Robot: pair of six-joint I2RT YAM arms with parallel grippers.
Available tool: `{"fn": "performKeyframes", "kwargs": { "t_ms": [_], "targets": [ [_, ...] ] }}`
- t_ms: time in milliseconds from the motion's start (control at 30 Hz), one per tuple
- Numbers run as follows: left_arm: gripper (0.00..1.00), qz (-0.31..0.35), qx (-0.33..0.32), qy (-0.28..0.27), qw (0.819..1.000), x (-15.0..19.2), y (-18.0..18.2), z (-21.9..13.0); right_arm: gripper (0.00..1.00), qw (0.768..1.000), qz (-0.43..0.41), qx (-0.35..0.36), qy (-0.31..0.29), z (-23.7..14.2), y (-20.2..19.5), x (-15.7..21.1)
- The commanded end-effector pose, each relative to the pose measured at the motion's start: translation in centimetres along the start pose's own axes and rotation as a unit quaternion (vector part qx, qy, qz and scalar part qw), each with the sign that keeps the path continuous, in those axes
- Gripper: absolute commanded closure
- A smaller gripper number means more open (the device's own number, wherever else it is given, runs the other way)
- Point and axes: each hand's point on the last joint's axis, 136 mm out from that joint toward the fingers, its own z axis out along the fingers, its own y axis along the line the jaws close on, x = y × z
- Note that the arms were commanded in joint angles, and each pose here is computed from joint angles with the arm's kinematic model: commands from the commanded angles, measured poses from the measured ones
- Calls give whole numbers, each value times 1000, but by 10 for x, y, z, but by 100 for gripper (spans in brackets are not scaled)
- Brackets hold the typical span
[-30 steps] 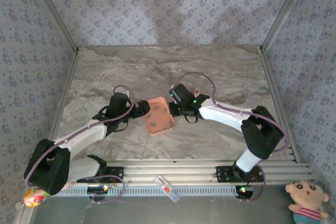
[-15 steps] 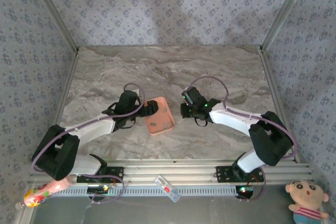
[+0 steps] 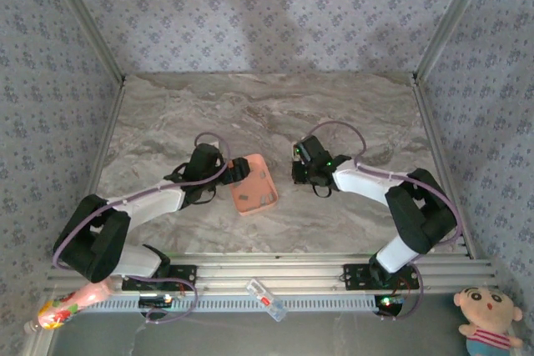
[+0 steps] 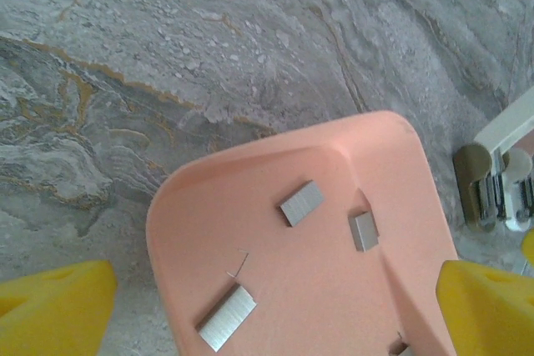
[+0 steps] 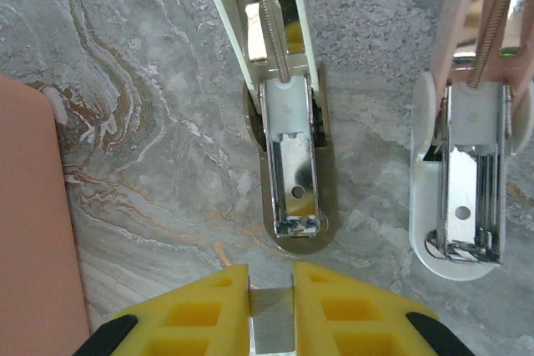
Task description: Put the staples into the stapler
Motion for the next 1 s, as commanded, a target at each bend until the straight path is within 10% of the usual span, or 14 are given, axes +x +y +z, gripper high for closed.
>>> {"fn": "performKeyframes", "kwargs": {
  "t_ms": [0,967],
  "targets": [
    [2,-9,-10,-33,999,-10,4,-5,82,1000,-18,6,-25,-3,1,-22],
    [2,5,-25,-46,999,-20,6,-9,82,999,-33,0,-23,21,-4,-44]
  ]
}}
